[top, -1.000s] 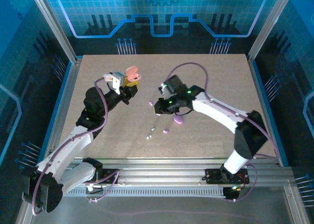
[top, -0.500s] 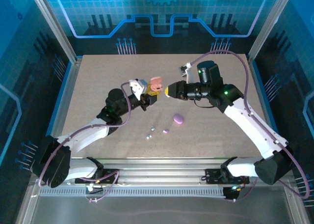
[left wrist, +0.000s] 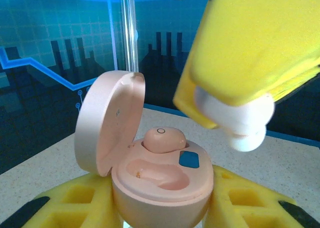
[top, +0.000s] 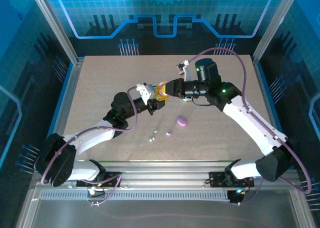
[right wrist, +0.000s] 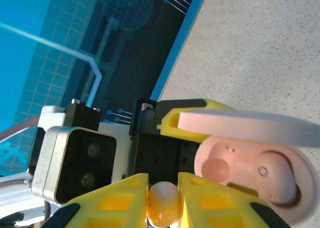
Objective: Insert wireless bluetooth earbuds into charging case
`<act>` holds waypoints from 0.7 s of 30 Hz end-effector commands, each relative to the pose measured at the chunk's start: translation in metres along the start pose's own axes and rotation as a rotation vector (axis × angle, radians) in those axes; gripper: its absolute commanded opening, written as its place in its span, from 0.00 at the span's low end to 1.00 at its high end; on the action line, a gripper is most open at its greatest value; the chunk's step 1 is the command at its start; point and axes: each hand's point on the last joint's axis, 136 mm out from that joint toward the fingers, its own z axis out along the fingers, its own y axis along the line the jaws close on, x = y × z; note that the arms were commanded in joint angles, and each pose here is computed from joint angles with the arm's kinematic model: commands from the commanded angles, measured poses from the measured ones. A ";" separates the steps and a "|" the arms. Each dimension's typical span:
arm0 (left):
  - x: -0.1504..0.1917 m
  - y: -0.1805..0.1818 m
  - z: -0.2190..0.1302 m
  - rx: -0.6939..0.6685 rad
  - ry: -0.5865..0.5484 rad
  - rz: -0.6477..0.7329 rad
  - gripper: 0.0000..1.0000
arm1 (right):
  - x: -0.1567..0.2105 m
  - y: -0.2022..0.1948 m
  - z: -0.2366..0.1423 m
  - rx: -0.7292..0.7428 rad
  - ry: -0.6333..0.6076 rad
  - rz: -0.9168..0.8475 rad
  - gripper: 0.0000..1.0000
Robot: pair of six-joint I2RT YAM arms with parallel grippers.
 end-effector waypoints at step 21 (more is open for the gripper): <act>-0.013 -0.013 -0.002 0.043 -0.061 0.030 0.34 | -0.004 -0.011 0.018 0.158 -0.011 -0.057 0.23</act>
